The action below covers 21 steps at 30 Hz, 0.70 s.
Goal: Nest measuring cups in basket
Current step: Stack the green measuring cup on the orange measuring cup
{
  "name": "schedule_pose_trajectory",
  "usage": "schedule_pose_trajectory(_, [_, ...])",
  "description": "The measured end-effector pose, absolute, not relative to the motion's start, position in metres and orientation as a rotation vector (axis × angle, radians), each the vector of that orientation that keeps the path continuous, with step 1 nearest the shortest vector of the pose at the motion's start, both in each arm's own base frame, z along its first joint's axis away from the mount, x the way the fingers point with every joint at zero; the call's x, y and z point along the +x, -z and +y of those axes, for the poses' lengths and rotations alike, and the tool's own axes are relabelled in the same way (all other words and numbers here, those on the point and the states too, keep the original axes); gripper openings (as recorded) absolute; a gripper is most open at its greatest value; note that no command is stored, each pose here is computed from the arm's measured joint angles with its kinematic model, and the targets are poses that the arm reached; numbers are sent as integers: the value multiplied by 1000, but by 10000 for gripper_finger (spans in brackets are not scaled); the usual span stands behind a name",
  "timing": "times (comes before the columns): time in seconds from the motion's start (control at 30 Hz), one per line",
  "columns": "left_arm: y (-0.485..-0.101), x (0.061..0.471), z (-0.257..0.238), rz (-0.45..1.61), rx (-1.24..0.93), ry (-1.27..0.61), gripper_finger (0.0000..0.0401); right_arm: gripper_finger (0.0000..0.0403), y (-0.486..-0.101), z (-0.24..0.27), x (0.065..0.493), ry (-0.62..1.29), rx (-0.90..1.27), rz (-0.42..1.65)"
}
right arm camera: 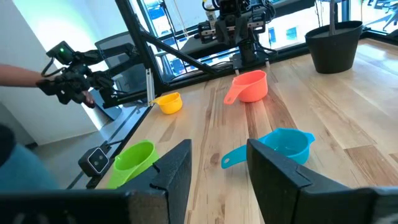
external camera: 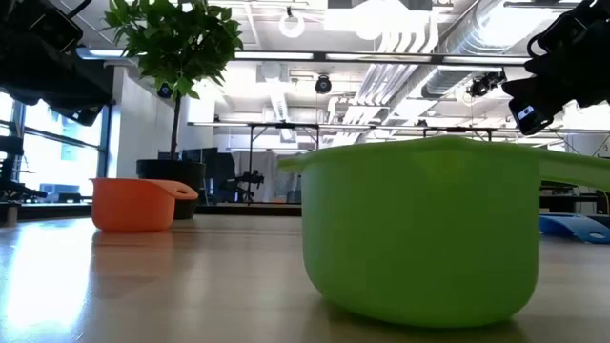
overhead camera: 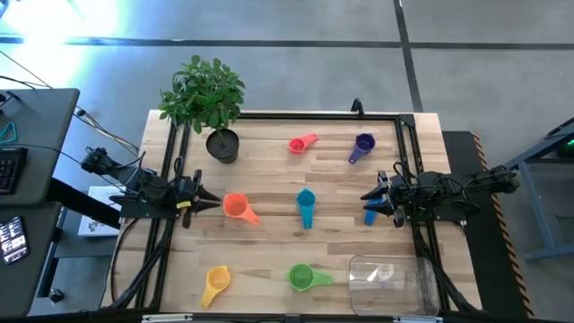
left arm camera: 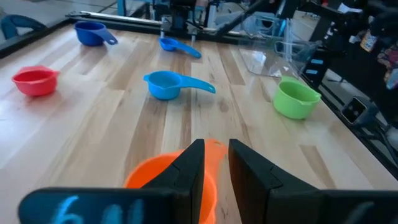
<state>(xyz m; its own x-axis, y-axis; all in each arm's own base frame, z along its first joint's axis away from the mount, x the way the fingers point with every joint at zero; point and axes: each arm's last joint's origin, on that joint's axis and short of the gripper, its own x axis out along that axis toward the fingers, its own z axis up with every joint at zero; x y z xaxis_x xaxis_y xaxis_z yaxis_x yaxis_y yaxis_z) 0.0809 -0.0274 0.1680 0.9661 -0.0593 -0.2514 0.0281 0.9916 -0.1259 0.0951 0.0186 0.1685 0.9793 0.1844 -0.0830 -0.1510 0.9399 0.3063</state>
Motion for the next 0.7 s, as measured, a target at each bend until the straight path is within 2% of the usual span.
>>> schedule_pose_trajectory(0.7, [-172,82,-27,210,-141,24,62,144,-169,19,95,-171,332,105])
